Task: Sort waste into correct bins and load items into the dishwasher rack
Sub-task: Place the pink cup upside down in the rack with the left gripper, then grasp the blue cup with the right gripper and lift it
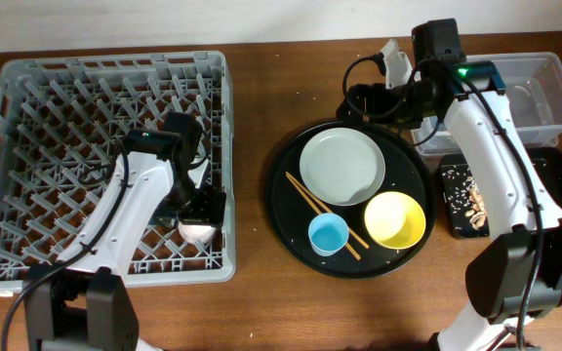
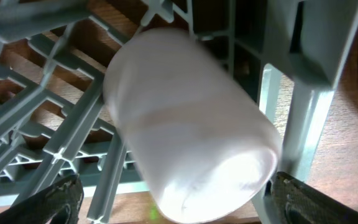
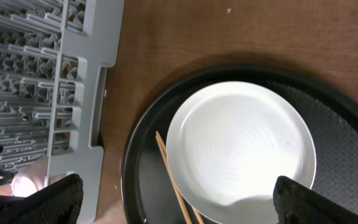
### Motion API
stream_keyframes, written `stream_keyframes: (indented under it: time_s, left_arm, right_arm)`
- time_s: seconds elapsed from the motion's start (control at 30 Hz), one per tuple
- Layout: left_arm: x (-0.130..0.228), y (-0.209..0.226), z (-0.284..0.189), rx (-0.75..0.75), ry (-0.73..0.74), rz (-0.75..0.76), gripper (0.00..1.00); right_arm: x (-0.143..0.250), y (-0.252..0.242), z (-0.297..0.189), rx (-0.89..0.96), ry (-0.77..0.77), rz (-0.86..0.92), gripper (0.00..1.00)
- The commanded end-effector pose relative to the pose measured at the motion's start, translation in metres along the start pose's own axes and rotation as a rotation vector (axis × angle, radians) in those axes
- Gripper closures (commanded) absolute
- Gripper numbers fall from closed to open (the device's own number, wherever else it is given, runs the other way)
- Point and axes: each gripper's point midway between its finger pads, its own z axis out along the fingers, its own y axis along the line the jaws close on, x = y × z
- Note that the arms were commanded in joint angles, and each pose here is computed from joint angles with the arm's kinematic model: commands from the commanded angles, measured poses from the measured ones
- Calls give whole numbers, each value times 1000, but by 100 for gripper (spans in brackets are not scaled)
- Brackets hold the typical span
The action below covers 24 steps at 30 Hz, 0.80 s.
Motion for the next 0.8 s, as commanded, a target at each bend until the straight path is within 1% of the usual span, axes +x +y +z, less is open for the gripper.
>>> stream_keyframes:
  time_s: [0.0,0.03,0.1,0.17,0.2,0.27,0.3,0.37,0.4,0.43,0.47,0.5,0.6,0.67,0.7,0.73,0.77]
  left_arm:
    - [-13,12,-13,-76,-59,0,1]
    - [-29,9,-31,-66,-124,0,1]
    - [-71,2,-92,-43,-334,0,1]
    - [-104,-4,-142,-14,-525,1,1]
    - [-112,-8,-148,7,-567,6,1]
    - [-119,-14,-150,40,-590,15,1]
    - [-120,-16,-150,48,-591,18,1]
    - [-119,-16,-149,47,-590,17,1]
    - [-119,-16,-149,48,-589,18,1]
    - [-119,-16,-149,48,-588,17,1]
    - [-119,-16,-149,47,-587,17,1]
    - [-118,-16,-148,47,-584,17,1]
    - [-118,-16,-148,47,-584,17,1]
    - [-118,-16,-148,47,-584,17,1]
    - [-118,-16,-148,47,-584,17,1]
    - [-118,-16,-148,47,-584,17,1]
    - [-118,-16,-148,49,-582,17,1]
  right_arm:
    - [9,2,-3,10,32,8,9]
    - [18,2,-6,12,60,22,11]
    - [51,5,-25,45,165,74,16]
    - [91,-2,-41,157,304,106,20]
    - [102,2,-41,169,350,100,21]
    - [124,19,-27,160,427,52,22]
    - [139,28,-13,170,471,7,22]
    - [162,27,14,226,510,-49,23]
    - [169,20,26,265,510,-38,24]
    - [178,16,36,271,515,-45,27]
    - [184,10,45,276,517,-27,31]
    - [192,4,52,284,520,-10,39]
    - [199,-3,65,283,509,-6,58]
    - [204,-7,69,284,512,-5,76]
    - [205,-8,70,284,511,-5,91]
    - [204,-7,70,283,509,-4,96]
    - [203,-6,70,279,506,-5,96]
